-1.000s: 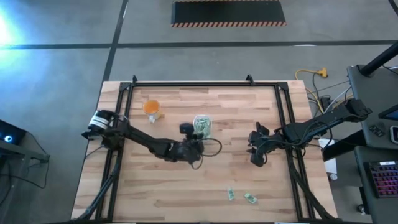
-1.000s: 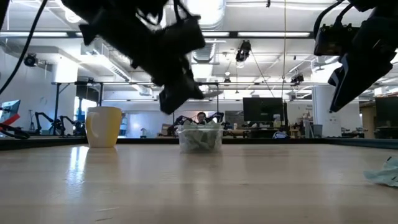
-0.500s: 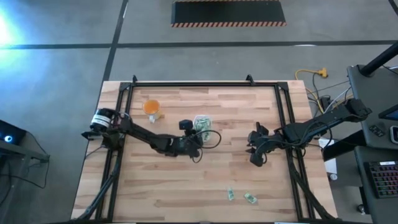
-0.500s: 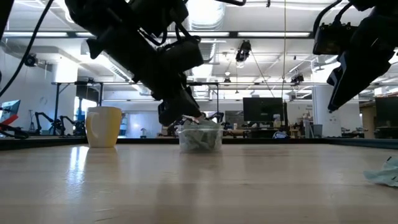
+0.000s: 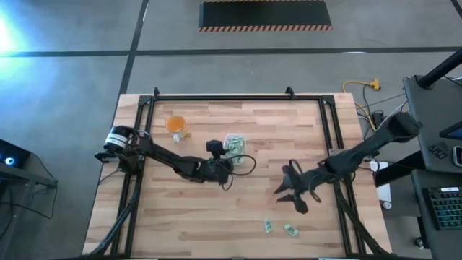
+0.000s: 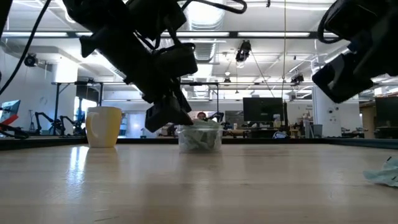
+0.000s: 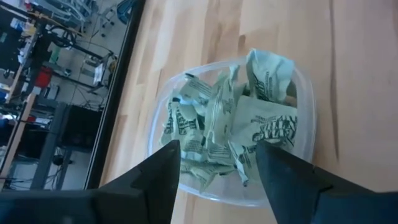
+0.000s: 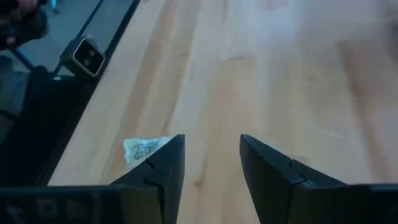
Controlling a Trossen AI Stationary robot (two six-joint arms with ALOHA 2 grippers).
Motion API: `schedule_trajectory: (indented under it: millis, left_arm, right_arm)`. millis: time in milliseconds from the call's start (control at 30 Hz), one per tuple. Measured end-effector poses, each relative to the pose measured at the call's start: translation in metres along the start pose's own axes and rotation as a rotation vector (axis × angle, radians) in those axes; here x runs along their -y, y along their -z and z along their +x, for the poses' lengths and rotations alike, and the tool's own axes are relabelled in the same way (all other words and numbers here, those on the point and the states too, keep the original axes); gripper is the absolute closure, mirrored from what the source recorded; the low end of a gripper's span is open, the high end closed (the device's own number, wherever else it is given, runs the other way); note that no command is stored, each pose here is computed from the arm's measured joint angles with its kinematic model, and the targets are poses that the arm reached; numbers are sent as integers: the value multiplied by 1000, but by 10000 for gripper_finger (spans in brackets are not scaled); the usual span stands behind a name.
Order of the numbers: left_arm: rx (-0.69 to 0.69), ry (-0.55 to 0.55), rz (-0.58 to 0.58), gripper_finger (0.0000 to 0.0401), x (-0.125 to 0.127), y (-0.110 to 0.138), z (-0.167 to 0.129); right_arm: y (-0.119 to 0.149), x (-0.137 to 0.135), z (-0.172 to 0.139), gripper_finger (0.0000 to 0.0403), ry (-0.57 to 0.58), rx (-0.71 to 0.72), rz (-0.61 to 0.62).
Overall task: Pick and place Stevia / Truvia into bins
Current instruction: Put the left stevia packet into the bin
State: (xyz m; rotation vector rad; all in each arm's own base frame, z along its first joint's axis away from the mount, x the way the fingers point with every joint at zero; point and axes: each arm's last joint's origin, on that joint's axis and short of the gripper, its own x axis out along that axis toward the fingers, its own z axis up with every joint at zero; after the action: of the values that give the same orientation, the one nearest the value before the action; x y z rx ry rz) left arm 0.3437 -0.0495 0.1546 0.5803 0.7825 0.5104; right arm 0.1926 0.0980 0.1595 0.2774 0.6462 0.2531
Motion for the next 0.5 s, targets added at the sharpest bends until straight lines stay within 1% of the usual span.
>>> schedule_trajectory:
  millis: [167,267,367,500]
  left_arm:
    - [6,3,-5,206,-4,-2,-4]
    - [20,-1,-22,206,-8,-5,-8]
    - [29,0,-33,206,-12,-5,-12]
    - [41,-1,-62,206,-17,-5,-18]
  right_arm:
    - [13,-9,31,261,-42,-26,-27]
    - [16,-13,49,265,-44,-47,-34]
    - [19,-16,68,268,-35,-97,-25]
    - [20,-22,90,271,-129,-187,-18]
